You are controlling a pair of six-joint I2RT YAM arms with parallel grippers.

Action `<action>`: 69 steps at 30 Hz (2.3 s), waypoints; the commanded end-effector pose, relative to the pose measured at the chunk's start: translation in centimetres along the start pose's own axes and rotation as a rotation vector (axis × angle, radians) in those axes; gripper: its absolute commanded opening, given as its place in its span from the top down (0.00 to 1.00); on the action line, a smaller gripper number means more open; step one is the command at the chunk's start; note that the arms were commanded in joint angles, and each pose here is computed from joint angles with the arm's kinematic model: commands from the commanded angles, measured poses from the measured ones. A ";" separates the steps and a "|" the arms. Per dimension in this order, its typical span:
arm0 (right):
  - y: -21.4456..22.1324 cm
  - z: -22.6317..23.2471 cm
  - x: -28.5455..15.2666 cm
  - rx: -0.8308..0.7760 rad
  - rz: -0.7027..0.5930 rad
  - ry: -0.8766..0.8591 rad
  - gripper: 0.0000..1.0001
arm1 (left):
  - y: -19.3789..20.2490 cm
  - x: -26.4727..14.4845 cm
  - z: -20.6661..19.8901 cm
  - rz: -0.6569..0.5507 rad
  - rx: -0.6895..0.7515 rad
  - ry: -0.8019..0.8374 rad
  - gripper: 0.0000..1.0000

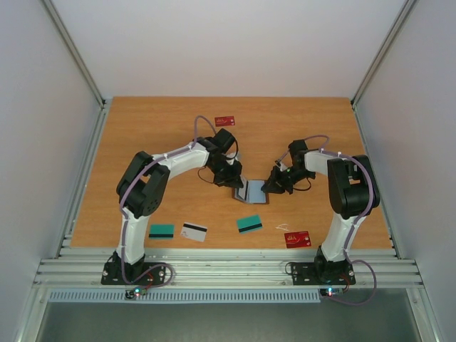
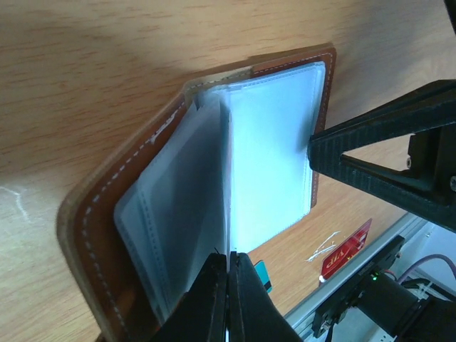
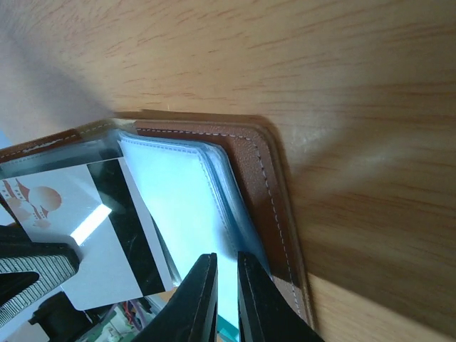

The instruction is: Put the credit cards into the card holder

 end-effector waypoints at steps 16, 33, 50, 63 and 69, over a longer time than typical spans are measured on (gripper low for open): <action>0.2 -1.4 0.9 0.011 0.003 0.041 0.89 | 0.1 1.9 0.5 0.020 0.067 0.094 1.00; 0.5 -2.0 1.3 0.023 0.022 0.046 0.89 | -0.8 2.5 0.7 -0.033 0.148 0.115 1.00; 1.7 0.0 -0.9 0.019 -0.015 0.002 0.79 | -1.0 3.3 1.2 -0.066 0.087 0.084 1.00; 2.5 -1.4 -2.6 -0.007 -0.126 0.180 0.84 | -1.0 4.6 0.9 -0.048 0.092 0.066 1.00; 1.6 -3.0 -0.9 0.031 -0.100 0.200 0.87 | -1.2 4.5 0.6 -0.039 0.097 0.057 1.00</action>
Point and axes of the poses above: each gripper's point midway between its finger pads, its own x axis out along the fingers, its own z axis along the line the jaws close on, y = z × x, the point moved 6 cm from there along -x, back along the fingers, and after that the axes turned 7 degrees about x, right-handed, at the moved point
